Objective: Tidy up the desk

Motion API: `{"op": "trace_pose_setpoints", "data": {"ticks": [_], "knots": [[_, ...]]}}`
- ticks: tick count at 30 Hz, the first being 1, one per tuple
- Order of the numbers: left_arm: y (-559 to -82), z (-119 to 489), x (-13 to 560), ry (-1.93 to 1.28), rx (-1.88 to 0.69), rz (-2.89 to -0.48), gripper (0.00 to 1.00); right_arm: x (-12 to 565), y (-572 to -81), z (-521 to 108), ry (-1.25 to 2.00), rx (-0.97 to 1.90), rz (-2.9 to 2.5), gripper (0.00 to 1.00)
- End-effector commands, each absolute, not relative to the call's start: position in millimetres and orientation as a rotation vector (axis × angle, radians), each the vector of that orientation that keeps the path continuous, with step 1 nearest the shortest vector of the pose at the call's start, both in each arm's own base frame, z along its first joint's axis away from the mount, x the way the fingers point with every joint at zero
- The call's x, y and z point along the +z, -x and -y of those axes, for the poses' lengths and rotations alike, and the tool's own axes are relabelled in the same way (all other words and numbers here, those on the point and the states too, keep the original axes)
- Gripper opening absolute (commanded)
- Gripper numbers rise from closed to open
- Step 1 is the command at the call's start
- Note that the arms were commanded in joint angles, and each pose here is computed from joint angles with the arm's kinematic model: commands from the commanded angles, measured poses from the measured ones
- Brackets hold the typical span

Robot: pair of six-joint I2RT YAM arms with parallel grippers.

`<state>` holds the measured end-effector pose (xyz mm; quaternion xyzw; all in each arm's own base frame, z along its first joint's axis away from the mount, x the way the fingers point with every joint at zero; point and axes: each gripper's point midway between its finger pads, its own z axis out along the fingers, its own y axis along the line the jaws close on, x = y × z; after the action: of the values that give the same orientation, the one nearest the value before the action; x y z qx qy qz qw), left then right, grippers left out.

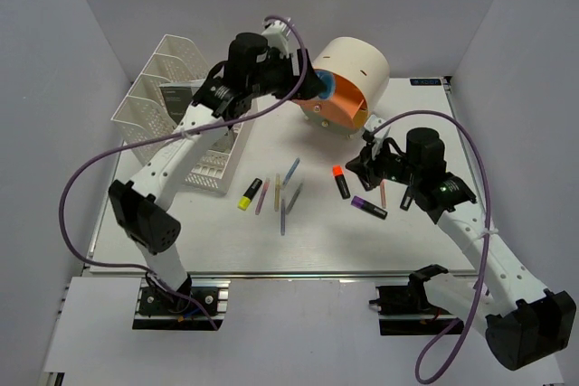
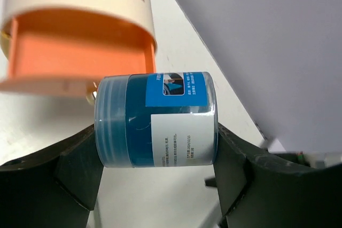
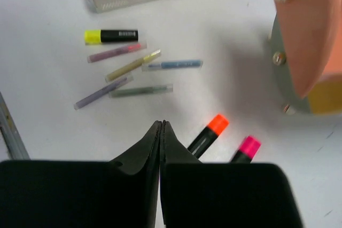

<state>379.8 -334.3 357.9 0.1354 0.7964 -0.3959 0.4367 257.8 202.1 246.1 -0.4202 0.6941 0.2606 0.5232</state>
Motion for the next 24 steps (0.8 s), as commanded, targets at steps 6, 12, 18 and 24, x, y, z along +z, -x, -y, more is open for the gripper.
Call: {"op": "trace_pose_setpoints", "data": {"ticks": [6,12,18,24], "knots": [[-452.3,340.6,374.6,-0.395,-0.706,-1.845,0.0,237.5,-275.2,-176.0,0.779,0.71,-1.744,0.0],[-483.4,349.6,357.3,-0.362,-0.605,-1.787,0.0,237.8,-276.3,-161.2,0.748,0.685,-1.736,0.0],[-501.7,353.7,355.2,-0.329,-0.52,-1.746,0.0,234.2,-270.5,-155.3,0.745,0.687,-1.73,0.0],[-495.9,370.3,346.9,-0.366,-0.522,-1.745,0.0,233.2,-268.8,-155.7,0.75,0.705,-1.728,0.0]]}}
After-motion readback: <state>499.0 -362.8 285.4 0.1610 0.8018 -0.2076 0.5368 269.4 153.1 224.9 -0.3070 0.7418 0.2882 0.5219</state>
